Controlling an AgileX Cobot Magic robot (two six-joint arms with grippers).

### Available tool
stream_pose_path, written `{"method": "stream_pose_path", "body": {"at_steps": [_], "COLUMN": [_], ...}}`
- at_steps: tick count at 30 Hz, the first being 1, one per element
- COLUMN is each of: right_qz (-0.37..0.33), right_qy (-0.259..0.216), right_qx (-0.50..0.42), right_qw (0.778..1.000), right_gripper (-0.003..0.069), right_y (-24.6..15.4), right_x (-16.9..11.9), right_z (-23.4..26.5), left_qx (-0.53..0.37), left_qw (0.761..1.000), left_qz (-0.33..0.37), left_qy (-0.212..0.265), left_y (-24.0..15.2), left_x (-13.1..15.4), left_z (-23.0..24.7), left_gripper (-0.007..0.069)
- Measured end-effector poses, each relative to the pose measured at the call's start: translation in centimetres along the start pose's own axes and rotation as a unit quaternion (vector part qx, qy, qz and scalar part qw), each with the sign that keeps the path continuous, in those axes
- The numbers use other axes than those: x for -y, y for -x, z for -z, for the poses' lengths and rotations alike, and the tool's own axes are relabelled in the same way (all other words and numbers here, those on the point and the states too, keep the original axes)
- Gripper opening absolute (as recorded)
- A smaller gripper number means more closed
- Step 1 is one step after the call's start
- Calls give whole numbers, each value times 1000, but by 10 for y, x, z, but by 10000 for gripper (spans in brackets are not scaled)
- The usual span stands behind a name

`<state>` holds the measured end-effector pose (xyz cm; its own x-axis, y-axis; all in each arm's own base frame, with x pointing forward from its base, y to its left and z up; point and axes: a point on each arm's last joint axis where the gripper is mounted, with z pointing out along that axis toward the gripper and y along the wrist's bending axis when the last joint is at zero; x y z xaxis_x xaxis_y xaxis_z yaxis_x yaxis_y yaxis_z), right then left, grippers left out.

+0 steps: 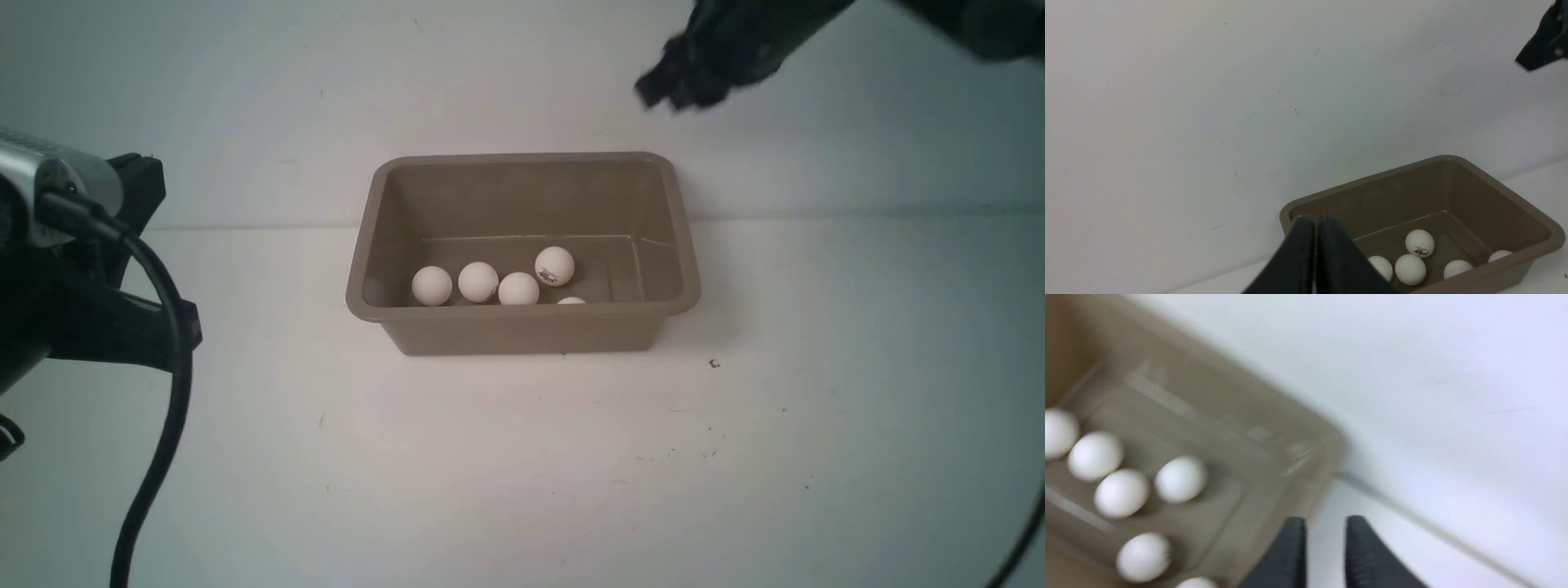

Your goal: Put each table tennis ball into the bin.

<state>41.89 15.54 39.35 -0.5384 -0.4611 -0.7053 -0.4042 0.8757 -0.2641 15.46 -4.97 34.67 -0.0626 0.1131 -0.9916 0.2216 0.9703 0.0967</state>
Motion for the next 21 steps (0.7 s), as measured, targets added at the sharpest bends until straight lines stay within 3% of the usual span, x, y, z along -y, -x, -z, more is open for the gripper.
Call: {"method": "stream_pose_path", "body": {"at_steps": [4, 21], "right_qz": [-2, -23], "right_qy": [-34, -85], "right_qx": [18, 148], "right_qw": [999, 985], "right_gripper": [-7, -16], "right_y": [5, -16], "right_x": [13, 44], "right_z": [46, 261], "left_qx": [0, 0], "left_qw": [1000, 1000], "left_qz": [0, 0], "left_qy": [0, 0], "left_y": [0, 0], "left_x": [0, 0], "left_z": [0, 0], "left_gripper": [-4, -4]}}
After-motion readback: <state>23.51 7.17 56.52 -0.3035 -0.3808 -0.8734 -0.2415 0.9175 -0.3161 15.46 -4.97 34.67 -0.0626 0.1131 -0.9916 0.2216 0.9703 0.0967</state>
